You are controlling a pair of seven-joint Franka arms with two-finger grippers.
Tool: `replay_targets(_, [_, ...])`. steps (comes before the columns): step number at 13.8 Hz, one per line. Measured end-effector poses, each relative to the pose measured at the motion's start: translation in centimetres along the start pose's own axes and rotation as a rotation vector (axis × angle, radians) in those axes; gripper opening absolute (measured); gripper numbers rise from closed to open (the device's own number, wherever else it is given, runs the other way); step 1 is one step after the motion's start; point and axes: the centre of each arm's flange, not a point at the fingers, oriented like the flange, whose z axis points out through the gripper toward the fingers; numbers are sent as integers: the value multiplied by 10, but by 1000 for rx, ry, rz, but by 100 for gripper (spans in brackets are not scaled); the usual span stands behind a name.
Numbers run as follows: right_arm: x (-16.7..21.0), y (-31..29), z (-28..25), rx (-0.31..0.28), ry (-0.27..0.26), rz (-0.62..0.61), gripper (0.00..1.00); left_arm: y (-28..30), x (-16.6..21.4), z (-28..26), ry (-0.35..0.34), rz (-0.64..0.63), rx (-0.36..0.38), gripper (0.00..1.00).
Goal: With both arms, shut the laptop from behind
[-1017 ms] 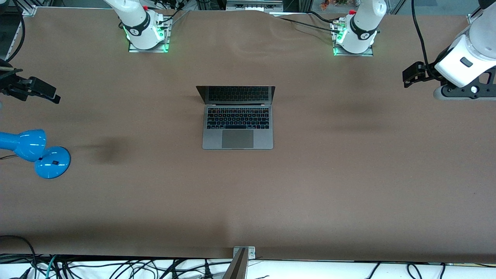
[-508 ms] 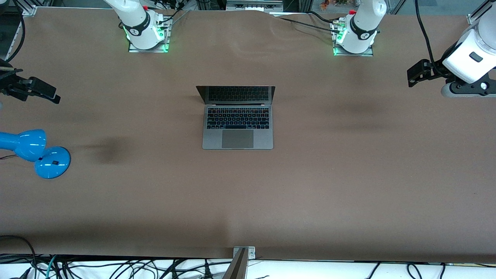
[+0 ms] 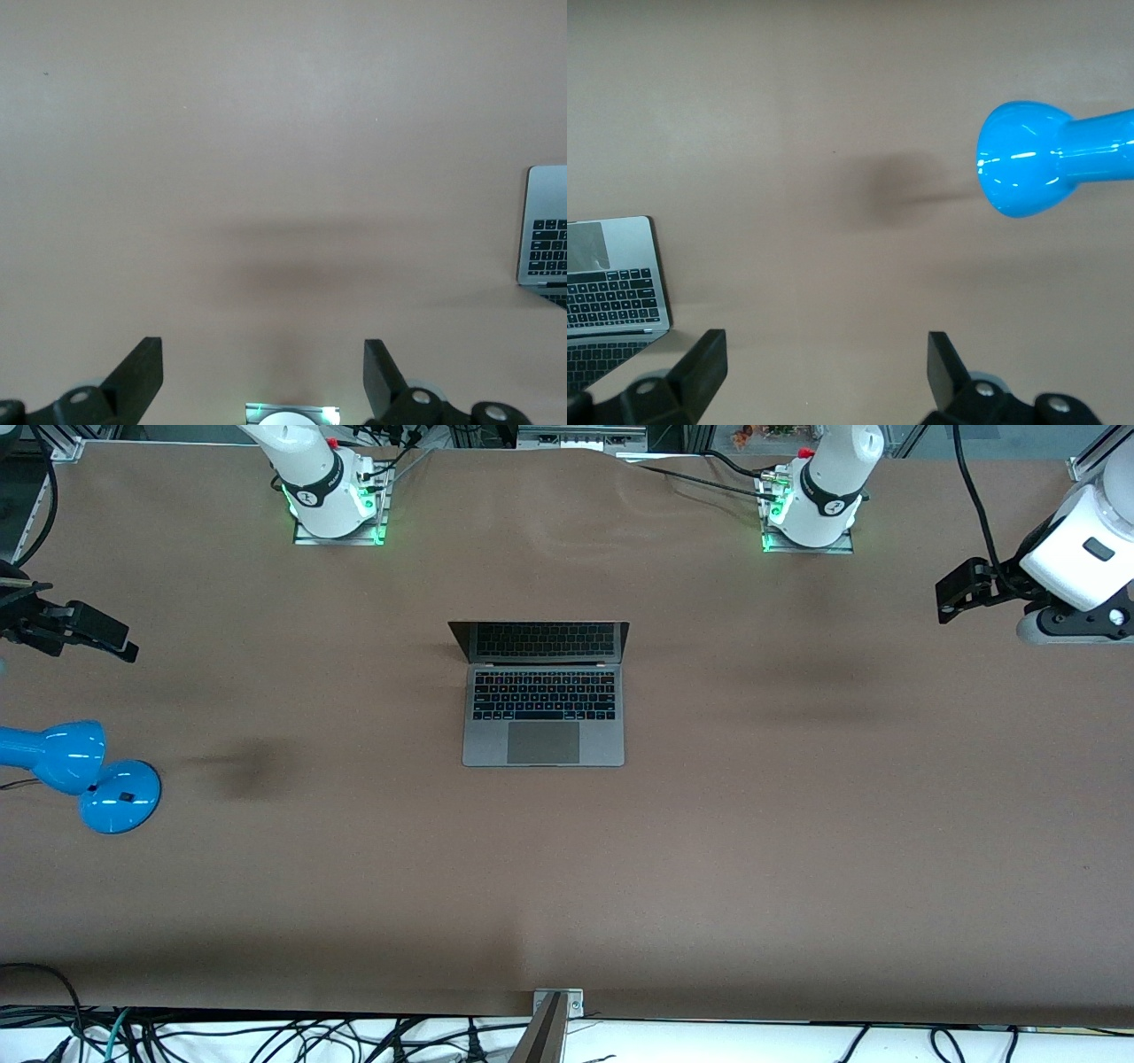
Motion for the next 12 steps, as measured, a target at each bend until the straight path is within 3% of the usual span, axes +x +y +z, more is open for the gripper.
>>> replay_targets(12, [0, 0, 0, 0, -2, 0, 100, -2, 3, 4, -7, -3, -6, 100])
